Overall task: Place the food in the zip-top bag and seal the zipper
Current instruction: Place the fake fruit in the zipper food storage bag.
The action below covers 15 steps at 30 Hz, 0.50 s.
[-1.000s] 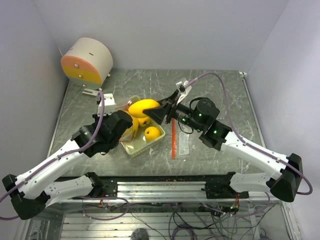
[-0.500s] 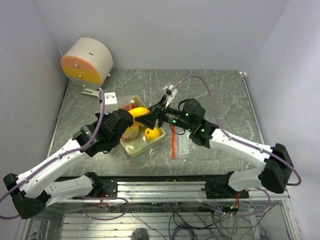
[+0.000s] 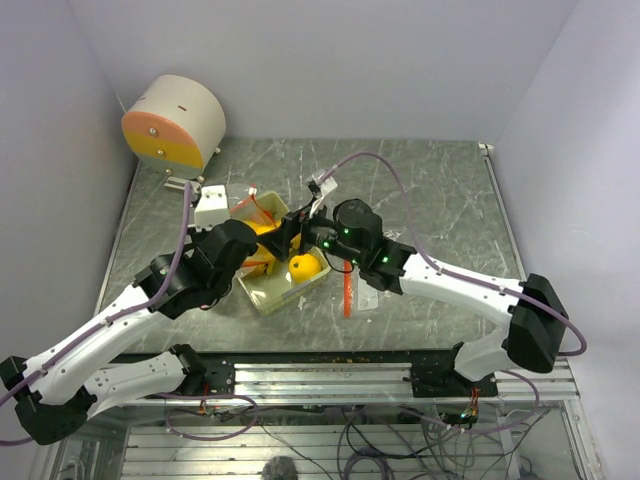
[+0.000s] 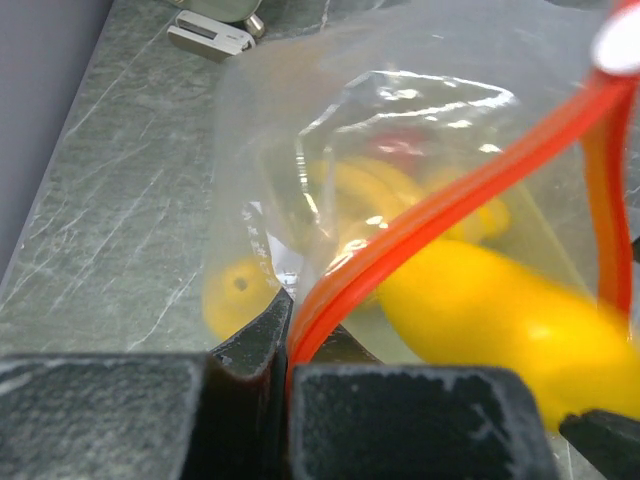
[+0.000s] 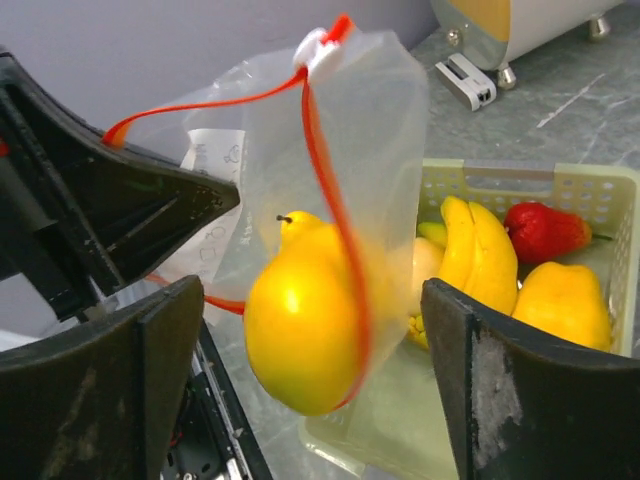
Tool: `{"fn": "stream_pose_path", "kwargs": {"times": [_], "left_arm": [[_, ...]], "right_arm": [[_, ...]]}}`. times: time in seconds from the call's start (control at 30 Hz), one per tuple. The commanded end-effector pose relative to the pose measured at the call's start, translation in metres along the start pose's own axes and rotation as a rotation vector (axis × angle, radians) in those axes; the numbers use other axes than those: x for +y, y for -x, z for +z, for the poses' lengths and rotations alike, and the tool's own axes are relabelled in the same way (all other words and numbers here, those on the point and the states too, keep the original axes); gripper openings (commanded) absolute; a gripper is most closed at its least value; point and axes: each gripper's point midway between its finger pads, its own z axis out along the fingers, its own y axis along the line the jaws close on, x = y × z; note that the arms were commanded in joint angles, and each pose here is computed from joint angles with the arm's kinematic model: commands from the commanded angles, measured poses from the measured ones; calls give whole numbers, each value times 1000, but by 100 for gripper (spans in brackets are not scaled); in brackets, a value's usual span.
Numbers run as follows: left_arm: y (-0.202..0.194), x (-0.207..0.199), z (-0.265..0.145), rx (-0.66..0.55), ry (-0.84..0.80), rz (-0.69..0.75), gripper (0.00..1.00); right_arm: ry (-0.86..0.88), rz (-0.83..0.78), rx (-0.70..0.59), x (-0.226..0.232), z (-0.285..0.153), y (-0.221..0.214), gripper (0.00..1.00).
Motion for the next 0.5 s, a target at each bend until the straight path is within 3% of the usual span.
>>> {"fn": "stream_pose_path", "kwargs": {"times": [0.0,0.23,0.37,0.47], "left_arm": [[-3,-1,5,-8,21,-13,7],[-7,5,10,-12,72,10,7],[4,18,3,-31,110,16,7],[21,36,-6,-77,161,3,7]], "right_arm": [[-3,-62,-61,8,-16,27,96],[-191,-68,-85,-21,-55,38,100],[-368,-79,55,-57,-65,6,100],[-396,-76,198,-68,-60,-32,99]]}}
